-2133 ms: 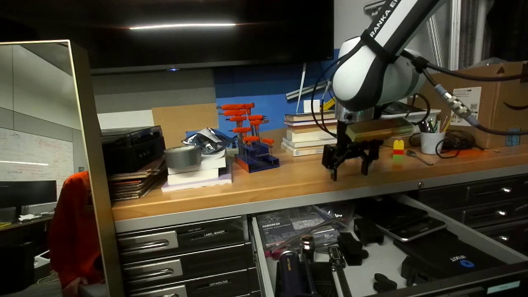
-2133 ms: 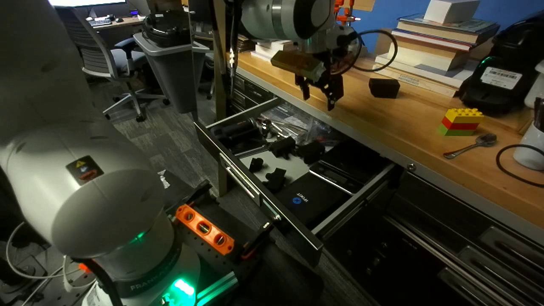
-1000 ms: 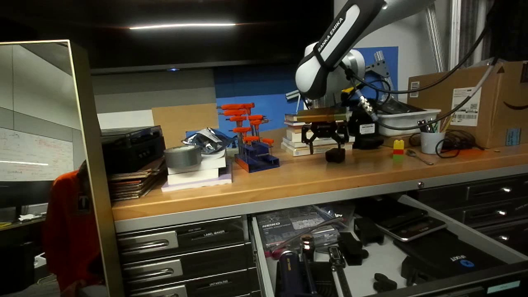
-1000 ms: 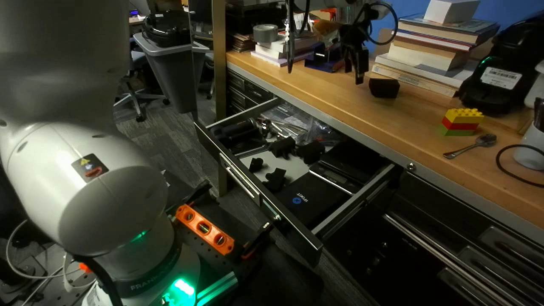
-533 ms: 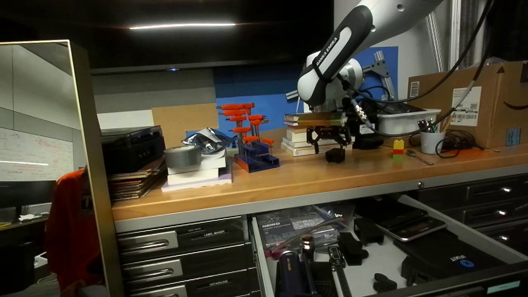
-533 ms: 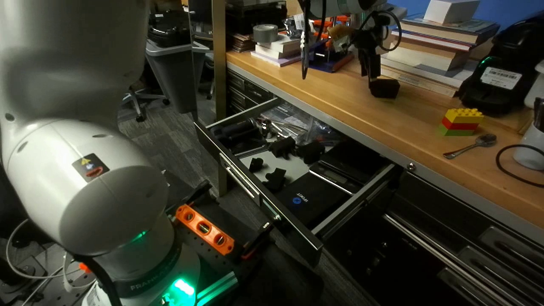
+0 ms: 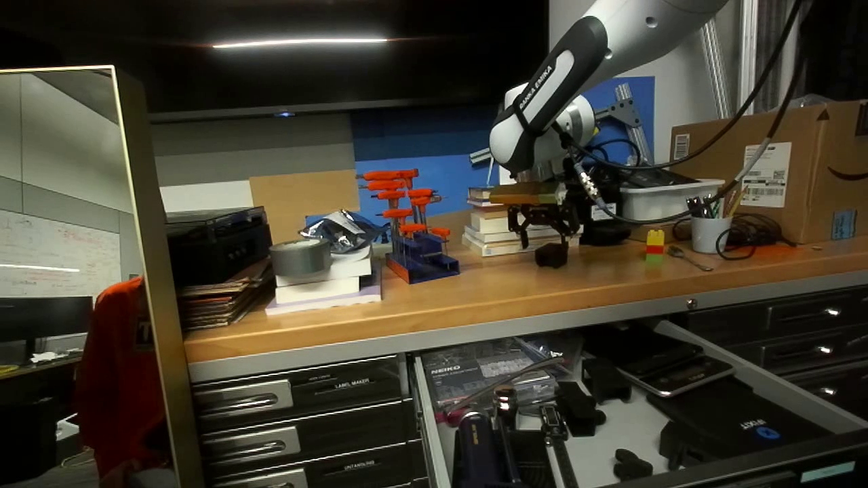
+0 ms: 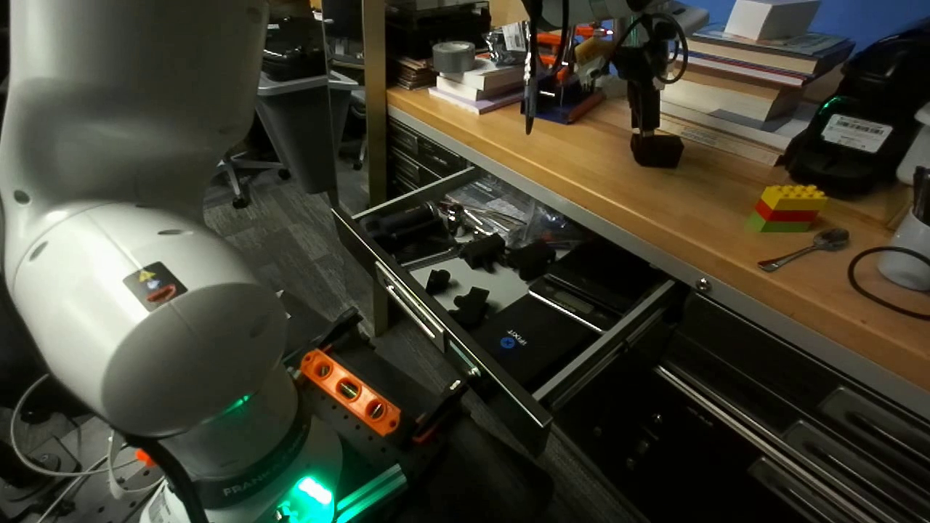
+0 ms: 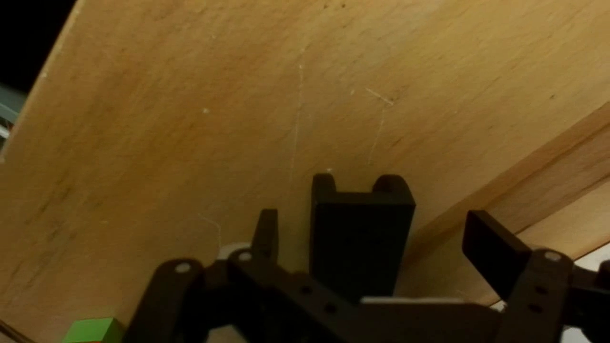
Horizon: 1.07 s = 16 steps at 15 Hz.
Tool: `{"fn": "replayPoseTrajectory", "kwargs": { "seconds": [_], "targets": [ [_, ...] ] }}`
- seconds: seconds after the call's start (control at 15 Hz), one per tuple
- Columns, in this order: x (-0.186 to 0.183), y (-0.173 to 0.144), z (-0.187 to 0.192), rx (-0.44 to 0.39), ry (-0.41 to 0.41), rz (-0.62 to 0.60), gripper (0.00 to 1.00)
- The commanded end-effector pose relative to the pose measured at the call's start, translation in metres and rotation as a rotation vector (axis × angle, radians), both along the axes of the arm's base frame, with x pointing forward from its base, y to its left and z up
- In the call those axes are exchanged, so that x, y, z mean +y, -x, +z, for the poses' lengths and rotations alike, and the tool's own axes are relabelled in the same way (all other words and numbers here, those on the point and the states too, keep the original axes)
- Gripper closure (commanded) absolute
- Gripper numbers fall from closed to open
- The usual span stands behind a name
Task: Pick up the black objects from the countertop, put them in the drawer and close the drawer.
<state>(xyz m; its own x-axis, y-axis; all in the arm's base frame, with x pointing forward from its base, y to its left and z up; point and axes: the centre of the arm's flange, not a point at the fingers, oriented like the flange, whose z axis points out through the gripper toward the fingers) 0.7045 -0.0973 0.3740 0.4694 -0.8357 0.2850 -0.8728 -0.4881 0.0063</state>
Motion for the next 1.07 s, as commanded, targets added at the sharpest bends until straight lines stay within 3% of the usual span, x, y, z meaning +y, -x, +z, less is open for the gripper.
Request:
{"fn": "replayPoseTrajectory", "kwargs": {
  "seconds": [0.0,0.4,0.47,0.53,0.8,1.0],
  "targets": [
    [-0.002,-0.013,0.007,0.004,0.0,-0.033,0.0],
    [-0.005,-0.012,-0.007,0.03,-0.003,-0.044,0.0],
    [-0.005,-0.012,-0.01,0.039,0.005,-0.038,0.25],
    [-0.004,-0.012,-0.012,0.045,0.009,-0.036,0.25],
    [0.004,-0.008,-0.01,0.066,0.014,-0.007,0.58],
    [0.009,0.002,-0.007,0.091,0.017,0.052,0.75]
  ]
}}
